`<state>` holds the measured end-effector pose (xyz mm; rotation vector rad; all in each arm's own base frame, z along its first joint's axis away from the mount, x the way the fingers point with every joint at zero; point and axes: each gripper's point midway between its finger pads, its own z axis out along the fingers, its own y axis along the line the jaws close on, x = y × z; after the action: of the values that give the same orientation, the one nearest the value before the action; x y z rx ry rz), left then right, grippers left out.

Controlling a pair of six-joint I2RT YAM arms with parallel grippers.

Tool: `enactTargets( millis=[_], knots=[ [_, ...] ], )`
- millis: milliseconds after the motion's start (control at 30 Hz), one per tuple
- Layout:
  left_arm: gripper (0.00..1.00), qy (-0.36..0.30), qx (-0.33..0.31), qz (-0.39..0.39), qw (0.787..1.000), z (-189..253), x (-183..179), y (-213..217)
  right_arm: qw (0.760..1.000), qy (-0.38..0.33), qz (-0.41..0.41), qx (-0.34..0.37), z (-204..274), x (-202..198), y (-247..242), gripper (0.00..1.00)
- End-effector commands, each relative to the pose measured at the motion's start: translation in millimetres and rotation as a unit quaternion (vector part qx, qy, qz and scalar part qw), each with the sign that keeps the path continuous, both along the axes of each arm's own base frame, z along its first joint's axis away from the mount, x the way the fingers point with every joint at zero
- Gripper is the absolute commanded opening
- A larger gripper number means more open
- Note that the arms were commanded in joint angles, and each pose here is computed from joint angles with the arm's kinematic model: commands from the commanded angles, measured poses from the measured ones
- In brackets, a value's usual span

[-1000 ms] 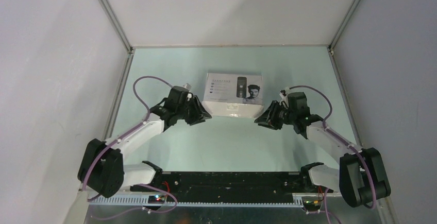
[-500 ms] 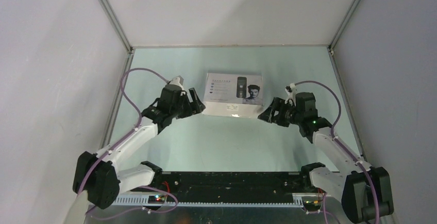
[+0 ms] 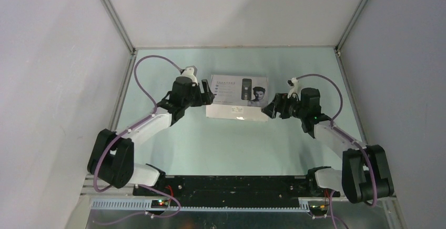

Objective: Sort the hair-cutting tools

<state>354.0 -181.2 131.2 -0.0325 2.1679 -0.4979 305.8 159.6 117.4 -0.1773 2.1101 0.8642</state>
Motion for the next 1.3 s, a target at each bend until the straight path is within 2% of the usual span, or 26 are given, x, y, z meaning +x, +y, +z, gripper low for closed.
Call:
enactTargets(
  millis=[0,400,800,967,1267],
  knots=[
    [0.85,-0.061,-0.016,-0.037,0.997,27.1,18.1,-14.8,0.996,-0.078,0.036,0.006,24.7,24.9,9.9,0.85],
    [0.87,-0.053,-0.037,-0.088,0.994,5.8,4.7,-27.8,0.995,-0.068,0.076,0.011,7.4,30.0,18.6,0.85],
    [0.89,-0.029,-0.052,-0.092,0.994,4.8,-13.5,-26.6,0.998,-0.007,0.064,0.021,-2.8,16.2,16.2,0.77],
    [0.96,-0.022,-0.051,-0.079,0.995,4.2,-17.2,-21.3,0.998,0.030,0.032,0.043,-2.0,15.2,8.3,0.69],
    [0.96,0.004,-0.061,-0.066,0.996,-1.7,-24.0,-19.6,0.990,0.102,-0.003,0.093,-2.5,8.6,1.3,0.52]
  ],
)
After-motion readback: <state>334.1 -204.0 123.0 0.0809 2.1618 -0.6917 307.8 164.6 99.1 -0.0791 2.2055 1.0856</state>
